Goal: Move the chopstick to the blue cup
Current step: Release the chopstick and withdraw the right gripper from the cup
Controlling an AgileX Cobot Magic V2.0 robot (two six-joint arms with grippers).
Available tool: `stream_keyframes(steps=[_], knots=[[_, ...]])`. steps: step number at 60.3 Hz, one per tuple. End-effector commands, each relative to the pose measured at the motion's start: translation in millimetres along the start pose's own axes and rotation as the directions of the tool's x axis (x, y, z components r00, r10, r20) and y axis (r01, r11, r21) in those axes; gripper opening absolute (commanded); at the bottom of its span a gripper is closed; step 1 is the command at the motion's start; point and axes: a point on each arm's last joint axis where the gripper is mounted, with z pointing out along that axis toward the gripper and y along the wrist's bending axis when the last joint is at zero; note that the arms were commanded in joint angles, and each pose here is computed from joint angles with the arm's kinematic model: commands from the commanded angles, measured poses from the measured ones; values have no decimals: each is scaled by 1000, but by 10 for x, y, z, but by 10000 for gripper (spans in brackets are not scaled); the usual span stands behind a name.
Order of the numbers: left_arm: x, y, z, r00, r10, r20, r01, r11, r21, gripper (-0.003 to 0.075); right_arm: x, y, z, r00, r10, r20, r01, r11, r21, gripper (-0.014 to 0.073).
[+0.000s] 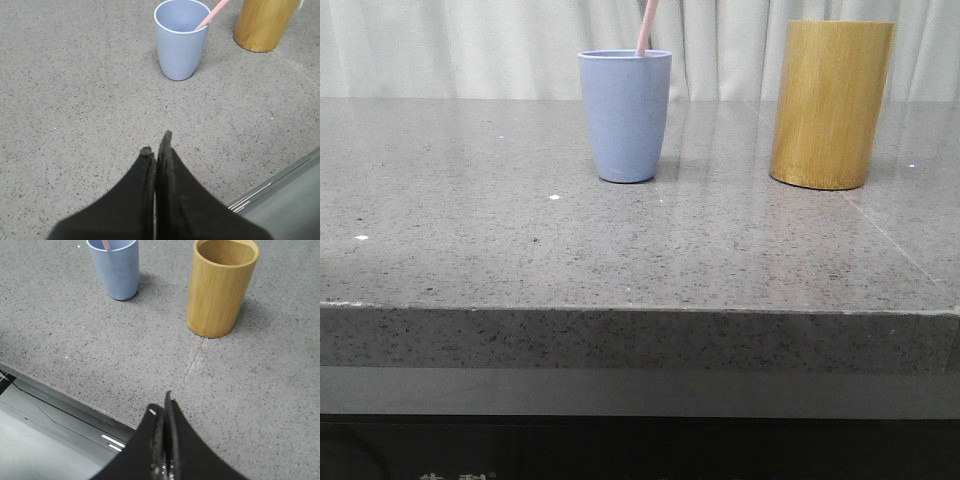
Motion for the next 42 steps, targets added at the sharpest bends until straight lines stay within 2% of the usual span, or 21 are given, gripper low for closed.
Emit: stream_keyframes(steps=[1, 17, 26, 35, 42], knots=[[-138, -8, -56, 995, -1, 100, 0, 1000, 2, -19, -112, 3, -47, 996, 8, 84, -8, 1000, 3, -69], [-132, -17, -59, 995, -1, 101, 0, 1000, 7, -19, -112, 3, -47, 996, 8, 84, -8, 1000, 3, -69], [-7, 20, -177, 983, -5, 185, 10, 1000, -29, -19, -112, 3, -47, 996, 8, 84, -8, 1000, 3, -69], [383, 160, -259, 943, -23, 332, 79, 985, -156, -19, -112, 3, -47, 996, 8, 84, -8, 1000, 3, -69], [749, 211, -331, 892, -6, 452, 133, 959, -249, -19, -112, 3, -47, 996, 8, 84, -8, 1000, 3, -69]])
